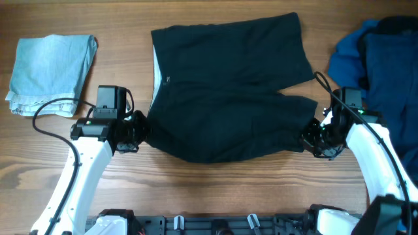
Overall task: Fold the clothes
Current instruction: 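Lift the bottom edge with both grippers and fold it up over the top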
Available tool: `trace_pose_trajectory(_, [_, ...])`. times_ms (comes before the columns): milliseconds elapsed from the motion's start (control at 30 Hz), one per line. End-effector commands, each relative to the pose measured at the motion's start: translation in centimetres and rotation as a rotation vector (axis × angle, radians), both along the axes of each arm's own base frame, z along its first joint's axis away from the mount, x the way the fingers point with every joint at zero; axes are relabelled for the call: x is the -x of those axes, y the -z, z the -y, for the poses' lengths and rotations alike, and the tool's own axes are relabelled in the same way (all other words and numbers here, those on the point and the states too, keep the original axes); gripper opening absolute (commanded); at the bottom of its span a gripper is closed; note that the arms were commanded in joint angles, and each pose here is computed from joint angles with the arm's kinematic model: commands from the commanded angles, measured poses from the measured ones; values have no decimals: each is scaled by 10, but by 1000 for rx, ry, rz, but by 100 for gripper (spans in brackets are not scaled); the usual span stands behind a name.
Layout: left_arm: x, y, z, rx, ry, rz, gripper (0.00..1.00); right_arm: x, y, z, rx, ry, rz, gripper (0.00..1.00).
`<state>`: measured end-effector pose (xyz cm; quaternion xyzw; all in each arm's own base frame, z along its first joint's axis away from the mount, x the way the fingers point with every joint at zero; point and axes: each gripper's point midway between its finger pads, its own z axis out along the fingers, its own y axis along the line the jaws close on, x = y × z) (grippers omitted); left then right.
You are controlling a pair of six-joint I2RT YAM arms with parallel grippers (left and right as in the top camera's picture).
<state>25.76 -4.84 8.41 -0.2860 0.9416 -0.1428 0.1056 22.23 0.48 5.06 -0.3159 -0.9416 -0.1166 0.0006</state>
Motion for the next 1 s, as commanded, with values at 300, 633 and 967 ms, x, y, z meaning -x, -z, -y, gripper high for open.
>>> trace_pose_trajectory(300, [82, -29, -5, -12, 3, -119, 4, 29, -99, 1, 77, -17, 243, 4])
trace_pose_trajectory(633, [-41, -102, -3, -21, -13, 247, 4, -96, -159, 27, 147, -62, 364, 4])
trace_pose_trajectory(967, [-184, -116, -17, -131, -78, 386, 4, -250, -124, -32, 259, -207, 685, 4])
